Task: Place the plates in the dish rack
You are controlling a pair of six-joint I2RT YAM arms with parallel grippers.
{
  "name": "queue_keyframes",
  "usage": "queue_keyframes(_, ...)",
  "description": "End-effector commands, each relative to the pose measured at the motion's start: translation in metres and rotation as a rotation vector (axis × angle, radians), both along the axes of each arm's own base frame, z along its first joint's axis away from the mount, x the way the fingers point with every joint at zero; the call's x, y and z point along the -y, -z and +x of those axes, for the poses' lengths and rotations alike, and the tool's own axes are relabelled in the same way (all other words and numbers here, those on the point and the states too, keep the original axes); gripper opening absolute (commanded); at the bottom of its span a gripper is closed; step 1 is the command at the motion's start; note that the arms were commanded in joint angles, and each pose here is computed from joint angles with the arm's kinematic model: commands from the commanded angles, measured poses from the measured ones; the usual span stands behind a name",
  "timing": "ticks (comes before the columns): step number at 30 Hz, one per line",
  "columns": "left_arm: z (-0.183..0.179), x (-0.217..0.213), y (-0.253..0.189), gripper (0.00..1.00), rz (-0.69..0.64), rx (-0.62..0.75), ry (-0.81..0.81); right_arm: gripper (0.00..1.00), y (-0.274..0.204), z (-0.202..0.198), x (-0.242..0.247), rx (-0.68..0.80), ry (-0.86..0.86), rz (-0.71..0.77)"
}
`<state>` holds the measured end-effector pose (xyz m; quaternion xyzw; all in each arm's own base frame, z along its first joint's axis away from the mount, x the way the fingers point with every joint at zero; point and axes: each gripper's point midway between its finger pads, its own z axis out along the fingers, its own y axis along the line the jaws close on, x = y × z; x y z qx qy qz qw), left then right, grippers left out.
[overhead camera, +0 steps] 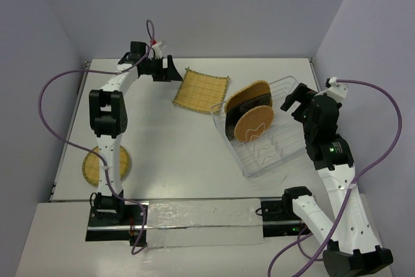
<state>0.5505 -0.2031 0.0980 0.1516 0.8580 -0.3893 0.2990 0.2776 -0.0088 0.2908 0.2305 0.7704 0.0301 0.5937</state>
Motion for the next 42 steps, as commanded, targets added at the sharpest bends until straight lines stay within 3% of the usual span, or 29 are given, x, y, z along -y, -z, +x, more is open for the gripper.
queue_keyframes(1, -0.009, 0.008, 0.010, 0.99, -0.046, -0.078, 0.012, 1.00, -0.015, 0.004, 0.001, 0.054, 0.013, 0.009)
queue_keyframes(14, -0.065, 0.008, 0.058, 0.99, -0.053, -0.293, 0.003, 1.00, -0.007, -0.002, 0.005, 0.048, 0.026, -0.004)
queue_keyframes(21, -0.072, 0.019, 0.068, 0.99, -0.043, -0.320, 0.018, 1.00, -0.008, -0.006, 0.009, 0.057, 0.042, -0.015)
queue_keyframes(32, -0.054, 0.020, 0.082, 0.83, -0.004, -0.341, -0.086, 1.00, -0.021, -0.018, 0.020, 0.103, 0.089, -0.038)
queue_keyframes(42, -0.062, 0.014, 0.121, 0.71, 0.080, -0.422, -0.250, 1.00, -0.032, -0.024, 0.026, 0.136, 0.117, -0.045)
